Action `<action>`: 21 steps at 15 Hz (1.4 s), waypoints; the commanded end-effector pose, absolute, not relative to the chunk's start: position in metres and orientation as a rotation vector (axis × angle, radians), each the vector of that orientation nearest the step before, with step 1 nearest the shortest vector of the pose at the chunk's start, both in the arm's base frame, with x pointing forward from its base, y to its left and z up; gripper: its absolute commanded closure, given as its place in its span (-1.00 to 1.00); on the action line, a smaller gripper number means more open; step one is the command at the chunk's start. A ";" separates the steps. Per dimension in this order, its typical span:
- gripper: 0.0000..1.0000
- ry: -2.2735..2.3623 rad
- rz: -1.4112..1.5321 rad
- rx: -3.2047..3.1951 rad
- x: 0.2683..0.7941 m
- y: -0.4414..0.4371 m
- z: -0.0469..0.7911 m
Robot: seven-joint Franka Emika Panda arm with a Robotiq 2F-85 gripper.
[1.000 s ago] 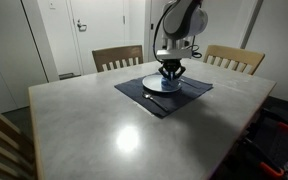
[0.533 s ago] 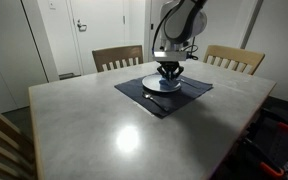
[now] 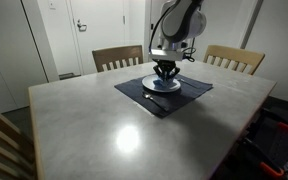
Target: Use the cloth to wipe the plate
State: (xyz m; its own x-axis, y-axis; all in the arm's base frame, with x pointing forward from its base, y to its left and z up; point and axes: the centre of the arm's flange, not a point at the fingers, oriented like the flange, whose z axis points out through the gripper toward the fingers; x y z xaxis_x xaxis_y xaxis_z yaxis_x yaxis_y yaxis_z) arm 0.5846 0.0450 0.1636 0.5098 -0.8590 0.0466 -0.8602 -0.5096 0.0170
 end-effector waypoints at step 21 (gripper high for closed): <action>0.96 -1.357 -0.177 2.606 0.570 0.025 0.144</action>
State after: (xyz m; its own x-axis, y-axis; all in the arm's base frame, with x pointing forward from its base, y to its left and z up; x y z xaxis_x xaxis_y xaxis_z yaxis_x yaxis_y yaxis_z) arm 0.5700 0.0182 0.1588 0.5832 -0.8081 -0.0827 -0.7802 -0.5855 0.2202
